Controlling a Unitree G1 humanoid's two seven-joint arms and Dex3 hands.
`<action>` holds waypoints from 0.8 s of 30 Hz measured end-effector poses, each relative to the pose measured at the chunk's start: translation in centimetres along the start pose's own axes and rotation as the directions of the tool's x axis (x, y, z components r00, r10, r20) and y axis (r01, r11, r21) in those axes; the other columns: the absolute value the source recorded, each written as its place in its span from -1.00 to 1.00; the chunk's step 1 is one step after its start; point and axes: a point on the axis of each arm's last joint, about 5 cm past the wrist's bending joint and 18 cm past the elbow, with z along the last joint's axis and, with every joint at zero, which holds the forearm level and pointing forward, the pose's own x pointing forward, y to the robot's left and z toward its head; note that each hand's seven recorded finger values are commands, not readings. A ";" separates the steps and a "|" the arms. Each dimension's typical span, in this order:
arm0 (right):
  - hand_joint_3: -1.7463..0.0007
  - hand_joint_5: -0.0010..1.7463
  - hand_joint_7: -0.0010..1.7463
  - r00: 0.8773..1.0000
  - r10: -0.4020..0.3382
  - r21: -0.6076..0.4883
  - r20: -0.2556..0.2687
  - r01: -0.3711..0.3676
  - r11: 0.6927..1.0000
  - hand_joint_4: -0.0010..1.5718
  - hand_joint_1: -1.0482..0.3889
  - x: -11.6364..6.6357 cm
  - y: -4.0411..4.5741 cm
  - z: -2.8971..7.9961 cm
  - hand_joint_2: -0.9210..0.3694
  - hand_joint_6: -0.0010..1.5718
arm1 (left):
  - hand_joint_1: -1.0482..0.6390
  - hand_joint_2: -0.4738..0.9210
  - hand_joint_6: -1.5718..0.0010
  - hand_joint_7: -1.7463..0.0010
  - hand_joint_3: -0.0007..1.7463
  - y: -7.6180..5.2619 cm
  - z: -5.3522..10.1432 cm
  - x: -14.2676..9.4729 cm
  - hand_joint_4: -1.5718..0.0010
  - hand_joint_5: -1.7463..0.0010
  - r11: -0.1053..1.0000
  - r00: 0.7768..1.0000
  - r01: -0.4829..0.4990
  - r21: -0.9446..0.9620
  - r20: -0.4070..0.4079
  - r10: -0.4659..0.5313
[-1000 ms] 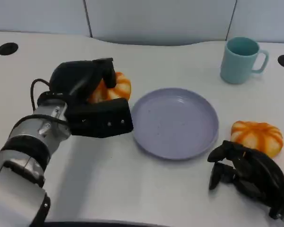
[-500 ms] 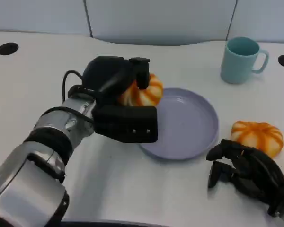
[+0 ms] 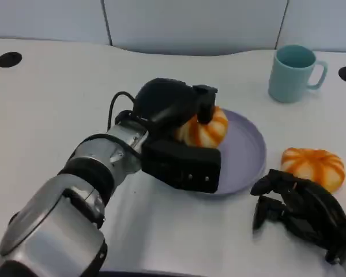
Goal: Grasp the bread from the table and place it into the plate.
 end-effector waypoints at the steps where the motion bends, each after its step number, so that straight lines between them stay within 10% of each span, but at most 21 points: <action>1: 0.91 0.86 0.15 1.000 0.002 0.001 0.000 -0.002 1.000 -0.19 -0.27 0.0 0.03 0.0 -1.00 -0.05 | -0.25 0.81 0.06 -0.54 -0.65 -0.1 0.1 0.0 -0.14 -1.00 1.000 1.000 0.010 0.004 0.001 -0.010; 8: 0.93 0.77 0.08 1.000 0.010 0.037 0.010 -0.011 0.999 -0.16 -0.28 0.2 0.23 -0.2 -1.00 0.00 | -0.25 0.91 0.16 -0.56 -0.81 -0.6 0.6 0.1 -0.11 -1.00 0.998 0.999 0.041 0.044 0.005 -0.041; 14: 0.92 0.77 0.05 1.000 0.020 0.050 0.012 -0.021 0.999 -0.15 -0.31 0.3 0.31 -0.3 -1.00 0.02 | -0.36 1.00 0.59 -0.70 -0.82 -0.6 0.8 0.2 0.50 -0.95 0.994 0.996 0.092 0.050 0.004 -0.092; 24: 0.90 0.82 0.08 1.000 0.028 0.044 0.012 -0.028 0.999 -0.16 -0.28 0.3 0.38 -0.3 -1.00 -0.01 | -0.61 0.99 0.76 0.47 -1.00 -0.5 0.9 0.5 0.99 0.08 0.976 0.977 0.211 0.058 -0.027 -0.210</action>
